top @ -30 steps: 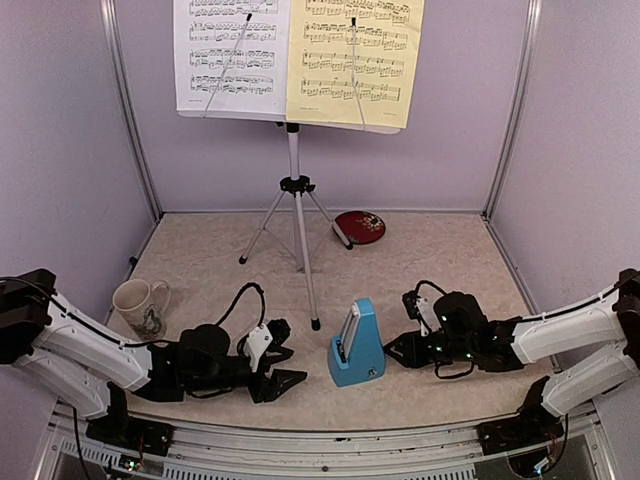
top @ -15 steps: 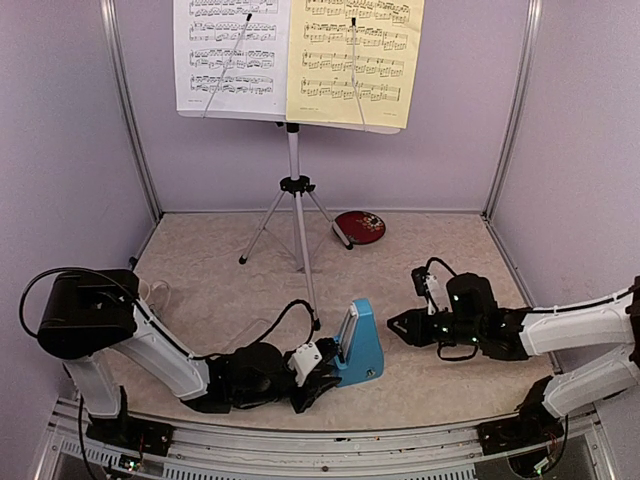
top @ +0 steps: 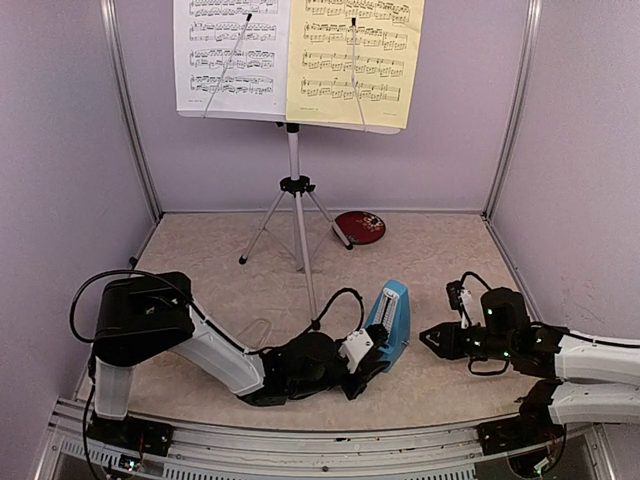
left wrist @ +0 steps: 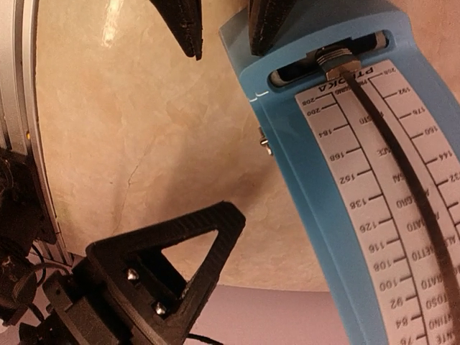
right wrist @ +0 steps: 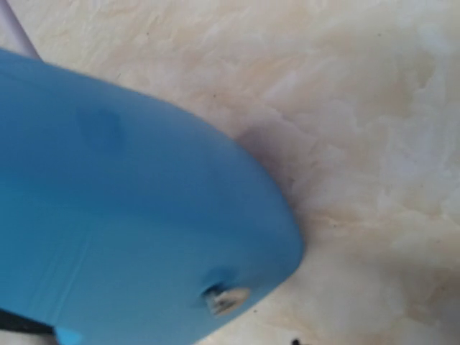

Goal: Set up the instrument practice props

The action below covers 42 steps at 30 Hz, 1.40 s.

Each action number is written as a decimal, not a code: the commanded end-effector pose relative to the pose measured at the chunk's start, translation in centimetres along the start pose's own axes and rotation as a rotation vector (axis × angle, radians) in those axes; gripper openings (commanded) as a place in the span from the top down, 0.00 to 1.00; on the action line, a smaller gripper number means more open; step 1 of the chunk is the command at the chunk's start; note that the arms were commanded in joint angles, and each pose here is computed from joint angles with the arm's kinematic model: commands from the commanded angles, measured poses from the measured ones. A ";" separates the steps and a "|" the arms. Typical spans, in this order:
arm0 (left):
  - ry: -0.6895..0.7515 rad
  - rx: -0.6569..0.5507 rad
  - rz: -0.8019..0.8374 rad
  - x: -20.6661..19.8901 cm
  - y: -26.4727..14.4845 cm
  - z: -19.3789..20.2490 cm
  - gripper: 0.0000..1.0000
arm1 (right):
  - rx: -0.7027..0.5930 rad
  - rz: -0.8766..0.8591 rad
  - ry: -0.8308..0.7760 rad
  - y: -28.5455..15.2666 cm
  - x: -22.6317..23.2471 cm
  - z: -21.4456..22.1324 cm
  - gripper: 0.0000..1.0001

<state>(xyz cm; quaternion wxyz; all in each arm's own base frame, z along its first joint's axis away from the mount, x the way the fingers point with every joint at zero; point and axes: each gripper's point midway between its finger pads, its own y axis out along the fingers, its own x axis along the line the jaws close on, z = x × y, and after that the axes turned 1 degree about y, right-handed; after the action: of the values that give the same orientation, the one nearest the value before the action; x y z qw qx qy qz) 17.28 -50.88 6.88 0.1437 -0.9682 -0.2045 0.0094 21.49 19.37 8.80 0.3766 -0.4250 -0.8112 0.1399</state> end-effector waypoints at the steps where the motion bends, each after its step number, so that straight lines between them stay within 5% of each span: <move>1: -0.012 -0.044 0.029 -0.6 1.9 -1.4 0.77 | 0.037 0.021 0.014 0.4 -1.0 1.0 0.64; 7: -0.051 -0.142 0.023 0.0 -1.5 -3.7 0.75 | 0.018 0.016 -0.026 2.4 -0.2 -1.3 0.64; 26: -0.164 -0.110 -0.202 6.0 -8.8 -2.6 0.71 | 0.016 -0.111 -0.185 10.6 3.7 -8.2 0.63; 28: -0.162 -0.107 -0.209 6.2 -9.0 -2.7 0.69 | 0.009 -0.126 -0.208 10.3 4.2 -8.7 0.57; 34: -0.134 -0.114 -0.221 6.3 -10.3 -3.2 0.59 | -0.048 -0.116 -0.236 5.3 3.6 -9.3 0.20; 42: -0.106 -0.117 -0.239 6.8 -10.8 -3.5 0.56 | -0.085 -0.229 -0.235 1.4 6.2 -9.2 0.10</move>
<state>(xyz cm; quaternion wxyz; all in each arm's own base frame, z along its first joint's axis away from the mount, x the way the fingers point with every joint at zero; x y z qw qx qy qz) 19.09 -40.22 12.68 0.0825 -0.9447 -0.3143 0.0443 28.56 24.18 17.64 0.2527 -0.3530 -0.8946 0.1062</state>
